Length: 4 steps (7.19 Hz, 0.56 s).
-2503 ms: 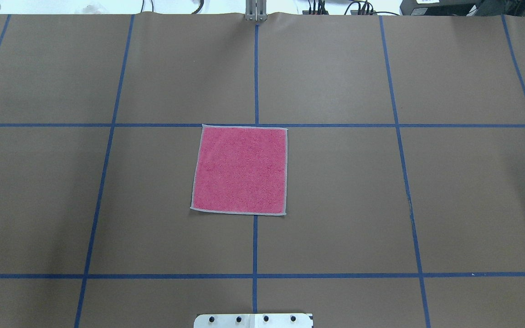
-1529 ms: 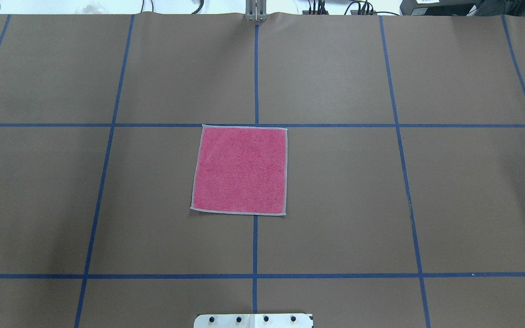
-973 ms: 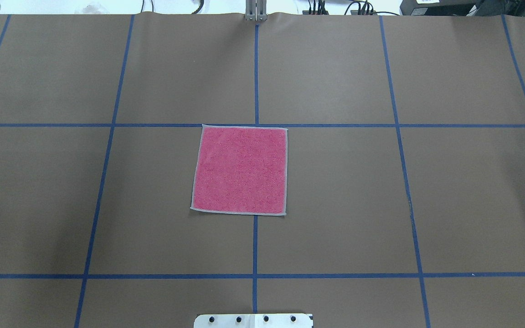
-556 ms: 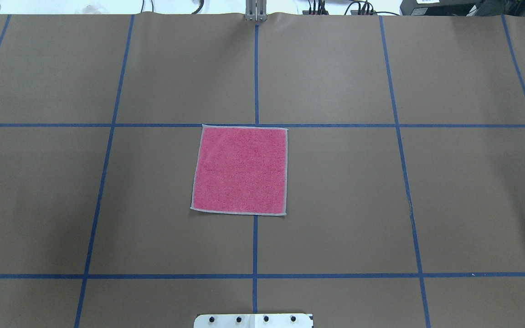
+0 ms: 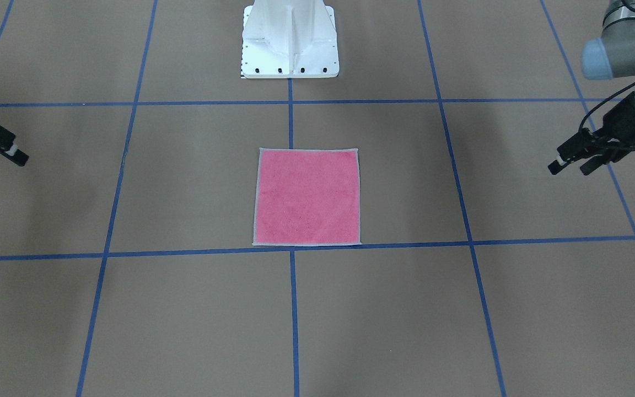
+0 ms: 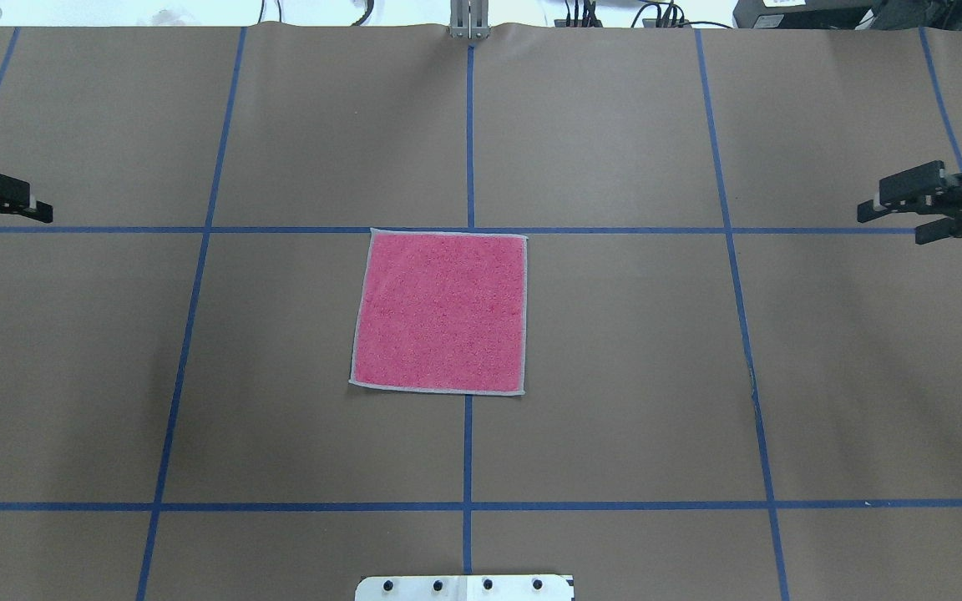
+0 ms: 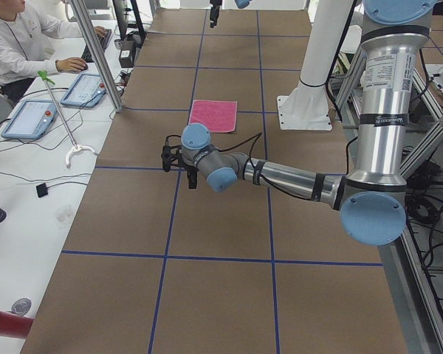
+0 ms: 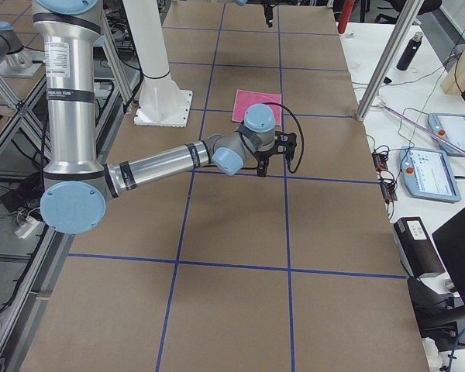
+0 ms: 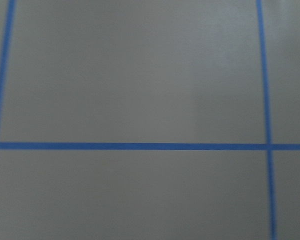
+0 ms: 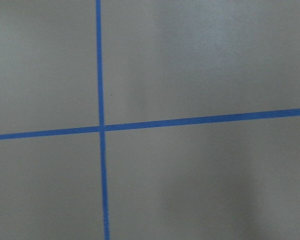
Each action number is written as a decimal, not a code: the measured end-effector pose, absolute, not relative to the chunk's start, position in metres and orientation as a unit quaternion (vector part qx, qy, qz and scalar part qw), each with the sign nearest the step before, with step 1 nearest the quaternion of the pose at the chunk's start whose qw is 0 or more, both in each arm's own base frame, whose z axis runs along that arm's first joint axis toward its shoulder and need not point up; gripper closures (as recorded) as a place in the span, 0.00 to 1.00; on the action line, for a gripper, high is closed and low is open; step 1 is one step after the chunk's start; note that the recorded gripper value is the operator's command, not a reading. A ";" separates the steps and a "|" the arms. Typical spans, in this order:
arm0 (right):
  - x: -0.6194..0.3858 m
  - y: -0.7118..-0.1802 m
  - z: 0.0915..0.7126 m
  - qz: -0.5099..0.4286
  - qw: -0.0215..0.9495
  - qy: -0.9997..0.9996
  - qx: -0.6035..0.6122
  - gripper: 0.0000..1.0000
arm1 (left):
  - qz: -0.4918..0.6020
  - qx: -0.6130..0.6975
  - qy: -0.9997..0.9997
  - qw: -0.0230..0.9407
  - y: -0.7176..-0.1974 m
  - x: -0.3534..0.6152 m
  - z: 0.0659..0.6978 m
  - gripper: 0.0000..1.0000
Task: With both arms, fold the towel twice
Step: 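Move both grippers in toward the towel's near corners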
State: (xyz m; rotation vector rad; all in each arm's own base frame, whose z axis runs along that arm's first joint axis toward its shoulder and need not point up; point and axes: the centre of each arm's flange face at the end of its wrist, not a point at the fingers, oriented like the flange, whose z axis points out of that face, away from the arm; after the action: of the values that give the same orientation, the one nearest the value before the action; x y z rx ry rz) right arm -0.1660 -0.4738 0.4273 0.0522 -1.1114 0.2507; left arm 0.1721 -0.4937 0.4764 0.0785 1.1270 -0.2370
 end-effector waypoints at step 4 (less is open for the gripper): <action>-0.343 -0.433 0.320 0.259 0.788 -0.557 -0.036 0.01 | -0.191 -0.017 0.574 0.796 -0.448 0.300 0.376 0.00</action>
State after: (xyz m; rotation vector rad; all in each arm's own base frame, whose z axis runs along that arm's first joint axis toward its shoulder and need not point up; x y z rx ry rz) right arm -0.3425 -0.4333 0.3197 -0.0782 -1.2003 0.5573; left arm 0.3002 -0.4482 0.3759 -0.0358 1.2338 -0.4102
